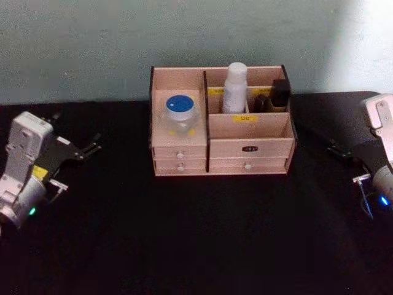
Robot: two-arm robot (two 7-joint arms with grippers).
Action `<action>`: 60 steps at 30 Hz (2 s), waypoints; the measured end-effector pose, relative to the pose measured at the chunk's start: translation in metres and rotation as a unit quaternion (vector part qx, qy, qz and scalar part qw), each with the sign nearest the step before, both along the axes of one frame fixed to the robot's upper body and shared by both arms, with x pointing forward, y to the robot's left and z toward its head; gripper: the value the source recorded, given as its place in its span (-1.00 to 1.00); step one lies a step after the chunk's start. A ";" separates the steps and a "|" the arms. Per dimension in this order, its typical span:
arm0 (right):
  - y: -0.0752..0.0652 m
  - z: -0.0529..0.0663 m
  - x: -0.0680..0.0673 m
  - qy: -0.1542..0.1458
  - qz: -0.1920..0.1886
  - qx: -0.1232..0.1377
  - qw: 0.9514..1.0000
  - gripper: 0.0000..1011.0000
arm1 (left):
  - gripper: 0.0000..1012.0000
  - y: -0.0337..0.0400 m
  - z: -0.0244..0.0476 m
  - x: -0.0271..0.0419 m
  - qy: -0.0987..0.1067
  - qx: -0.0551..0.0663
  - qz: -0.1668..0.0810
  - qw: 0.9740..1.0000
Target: Pick up the facial cleanser and watermelon frost from the table and place them into the tiered storage box.
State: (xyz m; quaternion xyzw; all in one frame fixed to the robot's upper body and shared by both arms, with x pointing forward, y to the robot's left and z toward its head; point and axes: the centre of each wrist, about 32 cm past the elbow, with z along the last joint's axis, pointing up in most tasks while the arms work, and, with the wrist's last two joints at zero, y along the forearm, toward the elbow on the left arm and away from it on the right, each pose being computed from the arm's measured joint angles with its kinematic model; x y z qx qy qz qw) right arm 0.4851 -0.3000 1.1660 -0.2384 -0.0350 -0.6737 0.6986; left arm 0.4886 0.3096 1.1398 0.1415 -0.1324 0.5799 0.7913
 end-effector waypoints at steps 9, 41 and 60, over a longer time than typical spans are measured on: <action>0.000 0.000 0.000 0.000 0.000 0.000 1.000 0.98 | 0.98 0.0000 0.0000 0.0000 0.000 0.000 0.000 1.000; 0.000 0.000 0.000 0.000 0.000 0.000 1.000 0.98 | 0.98 0.0000 0.0000 0.0000 0.000 0.000 0.000 1.000; 0.000 0.000 0.000 0.000 0.000 0.000 1.000 0.98 | 0.98 0.0000 0.0000 0.0000 0.000 0.000 0.000 1.000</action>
